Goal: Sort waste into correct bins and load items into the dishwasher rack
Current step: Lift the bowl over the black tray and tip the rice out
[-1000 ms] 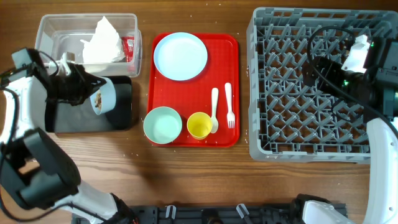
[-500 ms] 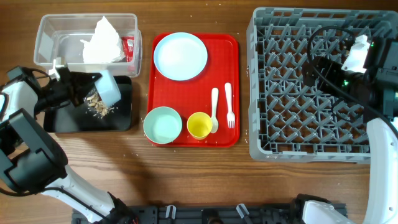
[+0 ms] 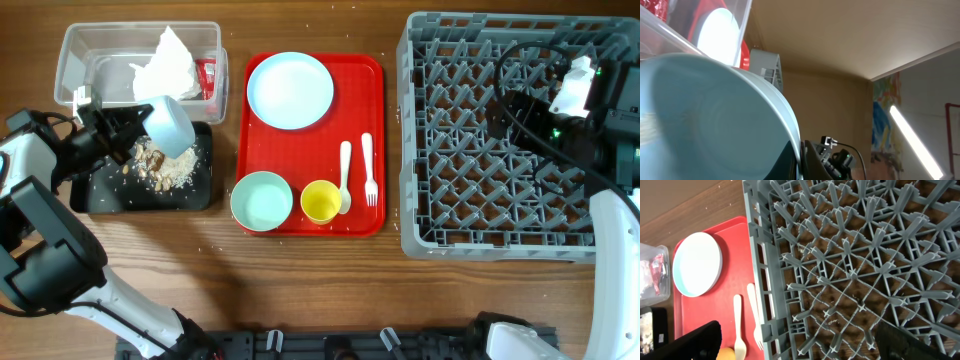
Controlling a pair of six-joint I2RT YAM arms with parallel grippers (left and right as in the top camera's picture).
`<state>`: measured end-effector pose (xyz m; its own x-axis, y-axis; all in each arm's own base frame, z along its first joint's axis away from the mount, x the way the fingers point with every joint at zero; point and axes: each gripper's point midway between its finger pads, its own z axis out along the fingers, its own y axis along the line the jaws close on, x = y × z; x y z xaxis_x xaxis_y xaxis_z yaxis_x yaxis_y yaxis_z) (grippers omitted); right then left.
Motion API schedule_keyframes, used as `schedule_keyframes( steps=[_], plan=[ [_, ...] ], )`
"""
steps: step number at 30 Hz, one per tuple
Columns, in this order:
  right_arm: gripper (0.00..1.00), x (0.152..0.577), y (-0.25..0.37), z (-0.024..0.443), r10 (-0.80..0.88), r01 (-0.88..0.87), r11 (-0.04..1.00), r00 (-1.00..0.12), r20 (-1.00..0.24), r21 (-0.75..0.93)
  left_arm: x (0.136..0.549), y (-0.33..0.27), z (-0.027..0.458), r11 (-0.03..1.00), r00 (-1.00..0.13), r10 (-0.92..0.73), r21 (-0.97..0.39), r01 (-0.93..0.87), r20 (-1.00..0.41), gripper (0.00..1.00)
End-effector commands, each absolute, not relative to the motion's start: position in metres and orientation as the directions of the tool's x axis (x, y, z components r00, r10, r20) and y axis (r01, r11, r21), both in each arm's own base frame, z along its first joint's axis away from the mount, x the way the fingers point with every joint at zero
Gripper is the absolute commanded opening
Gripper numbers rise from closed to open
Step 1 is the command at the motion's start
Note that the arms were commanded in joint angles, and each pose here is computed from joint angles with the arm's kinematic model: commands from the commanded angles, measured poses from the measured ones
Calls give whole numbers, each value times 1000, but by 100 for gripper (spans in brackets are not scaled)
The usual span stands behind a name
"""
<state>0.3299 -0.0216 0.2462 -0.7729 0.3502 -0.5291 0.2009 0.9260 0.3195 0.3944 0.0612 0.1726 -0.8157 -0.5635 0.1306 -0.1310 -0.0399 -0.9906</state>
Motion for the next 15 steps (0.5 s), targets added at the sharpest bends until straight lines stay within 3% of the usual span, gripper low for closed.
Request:
schedule_keyframes(
  steps=[1, 15],
  plan=[
    [100, 332, -26, 251, 362, 218, 925, -761, -539, 312, 393, 64, 179, -112, -807, -560, -982, -150, 187, 4],
    [100, 331, -26, 250, 364, 221, 923, -763, -534, 314, 390, 59, 185, -141, -801, -549, -971, -194, 240, 4]
  ],
)
